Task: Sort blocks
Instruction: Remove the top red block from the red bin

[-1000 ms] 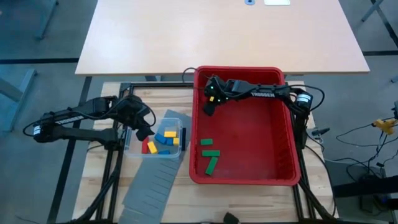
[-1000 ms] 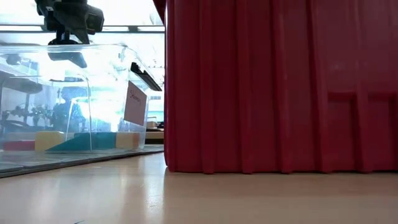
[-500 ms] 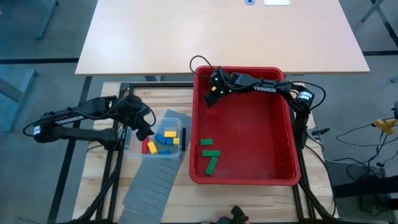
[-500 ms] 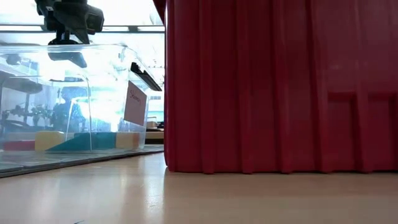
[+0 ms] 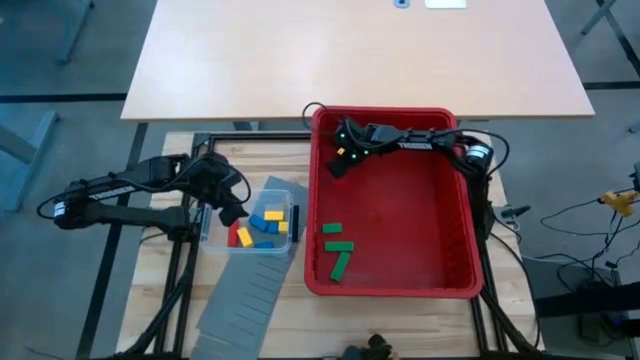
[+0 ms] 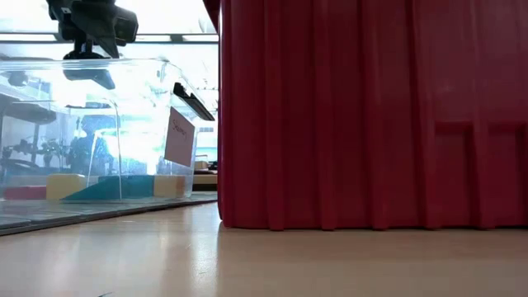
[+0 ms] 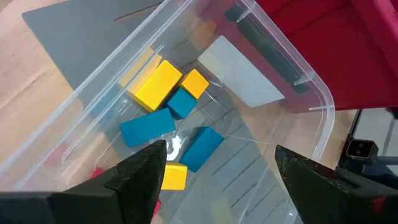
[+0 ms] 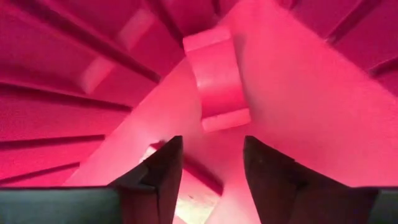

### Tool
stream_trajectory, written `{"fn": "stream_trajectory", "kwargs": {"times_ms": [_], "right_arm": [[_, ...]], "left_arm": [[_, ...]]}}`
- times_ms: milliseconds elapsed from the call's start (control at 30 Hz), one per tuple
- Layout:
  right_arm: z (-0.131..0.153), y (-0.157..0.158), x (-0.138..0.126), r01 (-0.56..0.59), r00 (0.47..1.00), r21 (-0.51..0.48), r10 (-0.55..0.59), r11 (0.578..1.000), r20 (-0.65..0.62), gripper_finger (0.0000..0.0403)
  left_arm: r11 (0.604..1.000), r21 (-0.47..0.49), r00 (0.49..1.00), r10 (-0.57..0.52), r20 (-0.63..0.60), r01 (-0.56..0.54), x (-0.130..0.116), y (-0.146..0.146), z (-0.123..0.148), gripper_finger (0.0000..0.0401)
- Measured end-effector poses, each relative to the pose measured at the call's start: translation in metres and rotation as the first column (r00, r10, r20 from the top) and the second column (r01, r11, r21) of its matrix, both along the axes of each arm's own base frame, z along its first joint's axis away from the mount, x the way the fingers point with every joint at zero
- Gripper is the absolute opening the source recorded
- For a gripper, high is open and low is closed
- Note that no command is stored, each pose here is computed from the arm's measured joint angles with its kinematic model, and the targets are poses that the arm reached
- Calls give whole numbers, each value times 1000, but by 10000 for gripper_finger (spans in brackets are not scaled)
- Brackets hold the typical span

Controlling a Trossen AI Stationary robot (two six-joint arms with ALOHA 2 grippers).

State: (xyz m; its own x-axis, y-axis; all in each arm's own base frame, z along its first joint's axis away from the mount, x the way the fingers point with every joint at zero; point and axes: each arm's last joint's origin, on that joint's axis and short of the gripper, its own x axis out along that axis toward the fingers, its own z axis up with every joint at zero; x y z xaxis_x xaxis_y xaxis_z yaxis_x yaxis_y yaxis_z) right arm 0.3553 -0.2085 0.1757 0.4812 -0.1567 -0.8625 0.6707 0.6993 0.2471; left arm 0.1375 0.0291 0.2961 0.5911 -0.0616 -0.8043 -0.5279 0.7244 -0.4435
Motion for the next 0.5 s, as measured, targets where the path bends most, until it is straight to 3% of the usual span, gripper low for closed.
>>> {"fn": "stream_trajectory", "kwargs": {"times_ms": [500], "right_arm": [[1,-6,12,-30,999,-51,32,998,27,187]], "left_arm": [[1000,-25,1000,1,-4,-1,1,0,-1,276]]}}
